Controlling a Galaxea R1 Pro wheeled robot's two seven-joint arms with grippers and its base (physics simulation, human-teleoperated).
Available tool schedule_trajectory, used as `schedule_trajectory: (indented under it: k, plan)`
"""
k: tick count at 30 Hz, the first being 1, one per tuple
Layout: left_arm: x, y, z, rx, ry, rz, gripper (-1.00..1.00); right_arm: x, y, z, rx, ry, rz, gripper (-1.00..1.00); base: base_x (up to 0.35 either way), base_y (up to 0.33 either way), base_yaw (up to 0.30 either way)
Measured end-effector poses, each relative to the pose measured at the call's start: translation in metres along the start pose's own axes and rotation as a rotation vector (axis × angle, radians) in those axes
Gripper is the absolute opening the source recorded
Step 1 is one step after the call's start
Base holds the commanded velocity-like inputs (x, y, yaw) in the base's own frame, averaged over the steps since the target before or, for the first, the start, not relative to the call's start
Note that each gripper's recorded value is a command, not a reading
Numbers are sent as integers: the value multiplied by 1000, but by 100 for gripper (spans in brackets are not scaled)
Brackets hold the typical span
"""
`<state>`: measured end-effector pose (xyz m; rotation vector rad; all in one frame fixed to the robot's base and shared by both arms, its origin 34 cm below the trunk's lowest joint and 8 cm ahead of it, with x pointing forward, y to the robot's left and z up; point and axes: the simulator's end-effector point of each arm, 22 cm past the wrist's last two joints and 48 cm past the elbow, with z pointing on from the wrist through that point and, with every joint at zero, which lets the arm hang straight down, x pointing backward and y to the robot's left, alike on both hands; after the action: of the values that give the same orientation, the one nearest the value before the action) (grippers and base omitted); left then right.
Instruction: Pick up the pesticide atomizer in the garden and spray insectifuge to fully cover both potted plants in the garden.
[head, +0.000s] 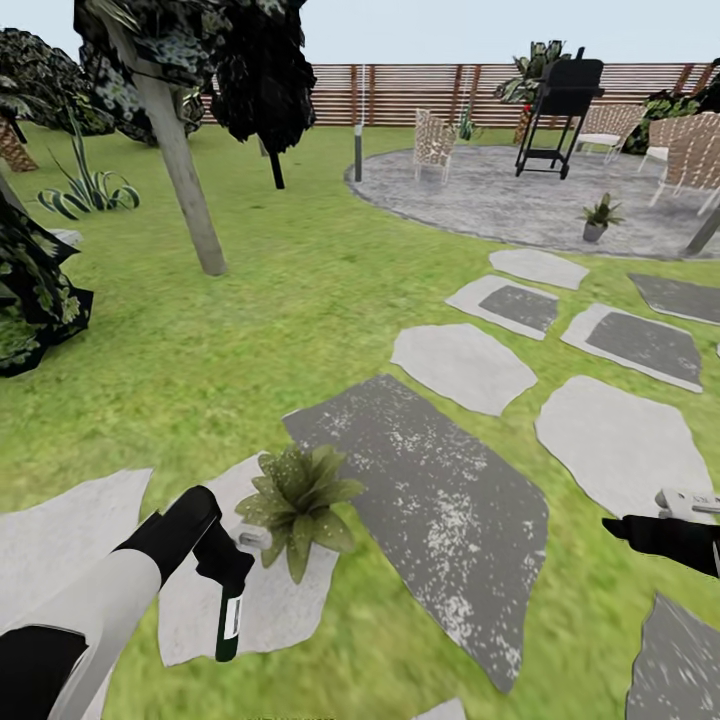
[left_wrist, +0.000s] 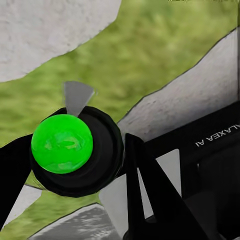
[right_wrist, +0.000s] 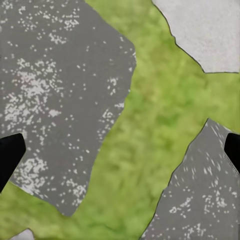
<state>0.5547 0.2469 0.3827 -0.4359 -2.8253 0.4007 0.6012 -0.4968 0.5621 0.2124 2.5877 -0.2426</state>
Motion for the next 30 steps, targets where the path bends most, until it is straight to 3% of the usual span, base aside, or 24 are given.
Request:
schedule_trajectory:
  k: [15, 30]
  plan:
    - [1, 1, 2, 3, 3, -4, -100, 2, 0, 2, 2, 6, -2, 100, 27, -278, 113]
    - [2, 2, 7, 6, 12, -7, -100, 6, 0, 6, 3, 16, -4, 100, 26, -75, 219]
